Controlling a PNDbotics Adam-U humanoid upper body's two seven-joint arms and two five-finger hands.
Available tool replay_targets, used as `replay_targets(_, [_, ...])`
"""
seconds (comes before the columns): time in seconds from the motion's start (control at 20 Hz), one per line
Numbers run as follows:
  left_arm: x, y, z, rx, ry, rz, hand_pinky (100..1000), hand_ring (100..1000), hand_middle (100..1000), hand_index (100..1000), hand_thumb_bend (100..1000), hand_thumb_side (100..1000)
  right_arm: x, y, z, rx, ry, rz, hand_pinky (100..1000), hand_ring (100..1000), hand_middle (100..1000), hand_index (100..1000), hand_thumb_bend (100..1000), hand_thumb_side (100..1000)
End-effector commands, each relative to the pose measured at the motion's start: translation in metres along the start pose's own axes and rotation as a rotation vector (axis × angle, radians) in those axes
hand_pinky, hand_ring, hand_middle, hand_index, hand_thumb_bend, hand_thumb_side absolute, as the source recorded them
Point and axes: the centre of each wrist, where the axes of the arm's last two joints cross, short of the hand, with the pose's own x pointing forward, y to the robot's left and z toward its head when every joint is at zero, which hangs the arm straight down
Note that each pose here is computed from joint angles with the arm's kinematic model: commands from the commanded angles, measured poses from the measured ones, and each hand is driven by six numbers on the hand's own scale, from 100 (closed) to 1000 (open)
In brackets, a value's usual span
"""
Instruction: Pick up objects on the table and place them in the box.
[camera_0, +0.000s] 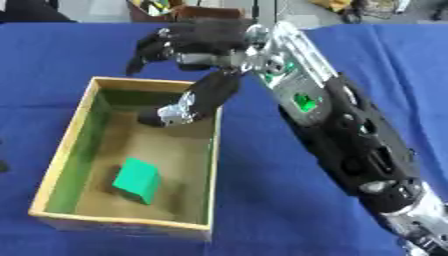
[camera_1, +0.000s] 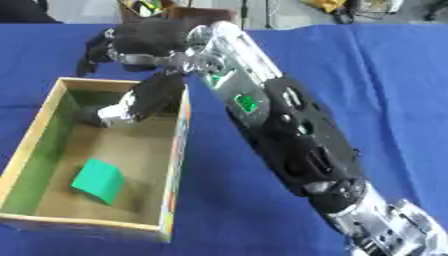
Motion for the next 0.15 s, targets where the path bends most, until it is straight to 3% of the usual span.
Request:
replay_targets(0.05, [0.006,0.003,-0.003,0.017,-0.025,-0.005,100,336,475,491,100,916,0.007,-0.037,0.033,-0.209,0.042,0.022,834,848,707,837,100,1000])
replay_targets(0.15, [0.006,0.005,-0.004,0.030,-0.026,-0.012,100,336,475,491,100,915,0.011,-0.047,0.054,-0.311,0.082,0.002,821,842,689,822,100,1000])
